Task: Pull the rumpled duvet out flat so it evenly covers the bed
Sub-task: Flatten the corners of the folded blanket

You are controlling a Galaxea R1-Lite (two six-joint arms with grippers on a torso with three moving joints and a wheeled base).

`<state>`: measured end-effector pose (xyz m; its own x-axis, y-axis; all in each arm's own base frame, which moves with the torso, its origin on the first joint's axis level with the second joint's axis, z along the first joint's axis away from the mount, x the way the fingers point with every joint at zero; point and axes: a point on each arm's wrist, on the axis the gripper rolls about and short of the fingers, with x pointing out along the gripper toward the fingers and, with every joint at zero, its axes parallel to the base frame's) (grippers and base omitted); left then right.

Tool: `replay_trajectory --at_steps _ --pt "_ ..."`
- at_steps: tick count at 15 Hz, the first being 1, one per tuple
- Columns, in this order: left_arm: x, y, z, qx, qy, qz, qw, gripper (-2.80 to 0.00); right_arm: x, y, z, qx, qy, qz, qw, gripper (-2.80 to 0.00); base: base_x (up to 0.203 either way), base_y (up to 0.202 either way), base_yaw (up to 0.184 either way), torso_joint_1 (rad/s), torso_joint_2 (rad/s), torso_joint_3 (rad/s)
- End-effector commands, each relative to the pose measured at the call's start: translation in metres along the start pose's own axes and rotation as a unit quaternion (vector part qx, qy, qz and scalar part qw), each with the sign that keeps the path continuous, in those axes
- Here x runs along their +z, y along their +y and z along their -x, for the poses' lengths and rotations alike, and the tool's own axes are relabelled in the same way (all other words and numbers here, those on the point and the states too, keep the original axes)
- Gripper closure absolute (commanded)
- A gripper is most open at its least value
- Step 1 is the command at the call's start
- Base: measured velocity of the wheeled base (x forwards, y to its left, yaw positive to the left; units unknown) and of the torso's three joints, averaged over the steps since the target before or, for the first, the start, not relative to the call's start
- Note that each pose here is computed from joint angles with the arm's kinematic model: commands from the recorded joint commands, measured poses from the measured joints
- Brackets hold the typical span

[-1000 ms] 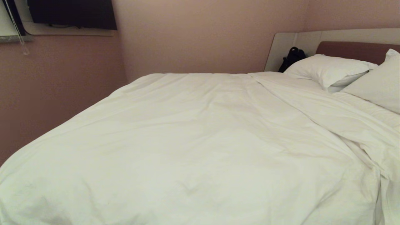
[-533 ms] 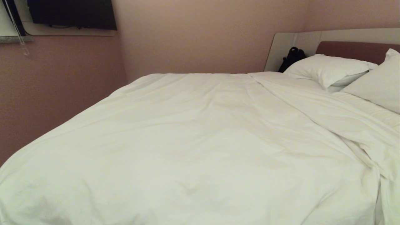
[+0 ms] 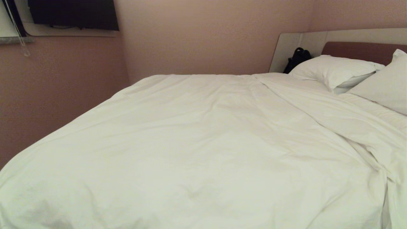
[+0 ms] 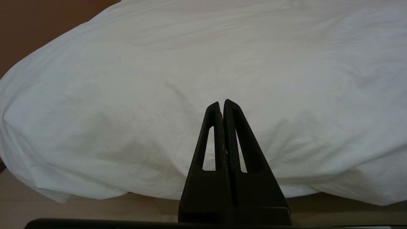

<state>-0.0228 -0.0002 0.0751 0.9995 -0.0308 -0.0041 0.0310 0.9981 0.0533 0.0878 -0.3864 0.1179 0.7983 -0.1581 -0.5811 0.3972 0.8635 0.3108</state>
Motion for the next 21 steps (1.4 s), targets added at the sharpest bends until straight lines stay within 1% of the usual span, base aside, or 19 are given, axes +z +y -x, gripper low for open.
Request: replay_trajectory --at_steps 1,3,6,7,10,13,18,21 --pt "0.000 0.000 0.000 0.000 0.000 0.000 1.0000 0.00 -0.005 -0.010 -0.008 0.111 -0.031 -0.057 0.992 0.00 0.000 0.000 0.000 0.000 0.00 0.000" --pt "0.000 0.000 0.000 0.000 0.000 0.000 1.0000 0.00 -0.001 -0.022 -0.007 0.114 -0.022 -0.080 0.990 0.00 0.000 0.000 0.000 0.000 0.00 0.000" --pt "0.000 0.000 0.000 0.000 0.000 0.000 1.0000 0.00 -0.001 -0.044 -0.013 0.115 -0.013 -0.103 0.988 0.00 0.000 0.000 0.000 0.000 0.00 0.000" --pt "0.000 0.000 0.000 0.000 0.000 0.000 1.0000 0.00 -0.008 -0.052 -0.017 0.116 -0.008 -0.116 0.986 -2.80 0.000 0.000 0.000 0.000 0.00 0.000" --pt "0.000 0.000 0.000 0.000 0.000 0.000 1.0000 0.00 -0.018 -0.061 -0.025 0.118 -0.001 -0.123 0.985 -2.80 0.000 0.000 0.000 0.000 0.00 0.000" --pt "0.000 0.000 0.000 0.000 0.000 0.000 1.0000 0.00 -0.026 -0.067 -0.033 0.123 0.001 -0.121 0.985 -2.80 0.000 0.000 0.000 0.000 0.00 0.000" --pt "0.000 0.000 0.000 0.000 0.000 0.000 1.0000 0.00 -0.023 -0.072 -0.035 0.112 -0.014 -0.095 0.989 -2.80 0.000 0.000 0.000 0.000 0.00 0.000" --pt "0.000 0.000 0.000 0.000 -0.001 0.000 1.0000 0.00 -0.021 -0.074 -0.036 0.107 -0.021 -0.089 0.990 -2.80 0.000 0.000 0.000 0.000 0.00 0.000"
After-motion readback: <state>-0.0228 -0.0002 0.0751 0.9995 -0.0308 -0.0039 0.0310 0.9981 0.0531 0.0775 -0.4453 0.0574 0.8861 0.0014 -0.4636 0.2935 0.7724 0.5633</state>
